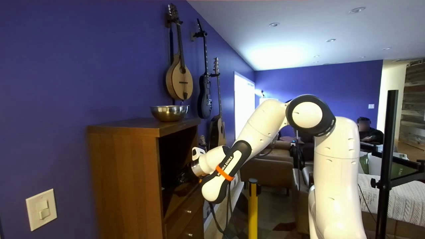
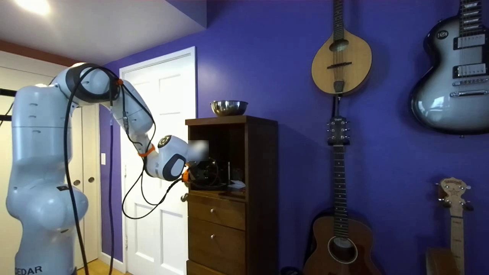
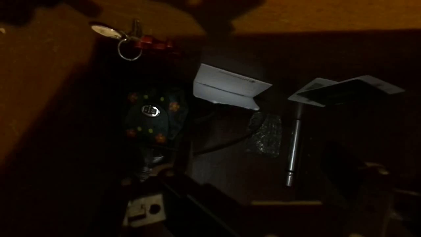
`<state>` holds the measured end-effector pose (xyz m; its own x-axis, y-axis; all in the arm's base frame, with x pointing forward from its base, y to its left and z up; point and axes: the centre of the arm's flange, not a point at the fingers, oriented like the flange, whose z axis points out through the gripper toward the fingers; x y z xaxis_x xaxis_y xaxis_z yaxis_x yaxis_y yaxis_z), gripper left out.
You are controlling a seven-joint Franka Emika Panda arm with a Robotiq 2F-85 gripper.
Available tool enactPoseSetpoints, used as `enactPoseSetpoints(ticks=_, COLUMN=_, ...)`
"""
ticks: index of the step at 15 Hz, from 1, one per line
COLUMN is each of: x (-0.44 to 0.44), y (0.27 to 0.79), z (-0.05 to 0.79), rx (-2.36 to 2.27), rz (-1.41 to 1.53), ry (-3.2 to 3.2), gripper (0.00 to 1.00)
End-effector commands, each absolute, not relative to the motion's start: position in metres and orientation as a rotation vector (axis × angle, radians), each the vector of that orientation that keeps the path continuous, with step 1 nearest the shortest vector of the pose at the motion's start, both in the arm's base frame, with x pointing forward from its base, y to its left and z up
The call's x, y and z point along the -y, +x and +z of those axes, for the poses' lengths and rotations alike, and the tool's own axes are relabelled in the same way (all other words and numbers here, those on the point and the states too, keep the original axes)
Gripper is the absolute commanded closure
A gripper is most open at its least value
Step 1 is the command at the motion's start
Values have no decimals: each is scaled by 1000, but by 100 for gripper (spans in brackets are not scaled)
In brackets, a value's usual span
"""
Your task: Put the paper on the top of the cupboard
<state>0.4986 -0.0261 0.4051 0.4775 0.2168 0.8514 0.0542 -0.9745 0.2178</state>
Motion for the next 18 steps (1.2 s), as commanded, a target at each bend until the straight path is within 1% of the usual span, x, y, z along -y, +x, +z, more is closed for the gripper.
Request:
enactPoseSetpoints(ticks=1, x=27, y=502, z=404, rx=-234, rz=1511, ry=2555, gripper=0)
enactPoseSetpoints(ticks=2, x=25, y=504, z=400, rx=-286, rz=1567, ry=2524, gripper=0)
enactPoseSetpoints(ticks=3, x=28, y=511, z=398, rx=-437, rz=1610, ry=2475, gripper=0)
enactPoseSetpoints(ticks=9, x=37, y=535, z=400, rx=-893, rz=1644, ry=2208, gripper=0)
enactPoseSetpoints(ticks=14, x=53, y=542, z=407, rx=-1015, rz=1778, ry=1959, gripper=0)
enactPoseSetpoints(ticks=16, x=59, y=544, z=407, rx=-1029, rz=1772, ry=1888, gripper=0)
enactPoseSetpoints(ticks=18, x=55, y=535, z=408, rx=-986, rz=1749, ry=1965, gripper=0)
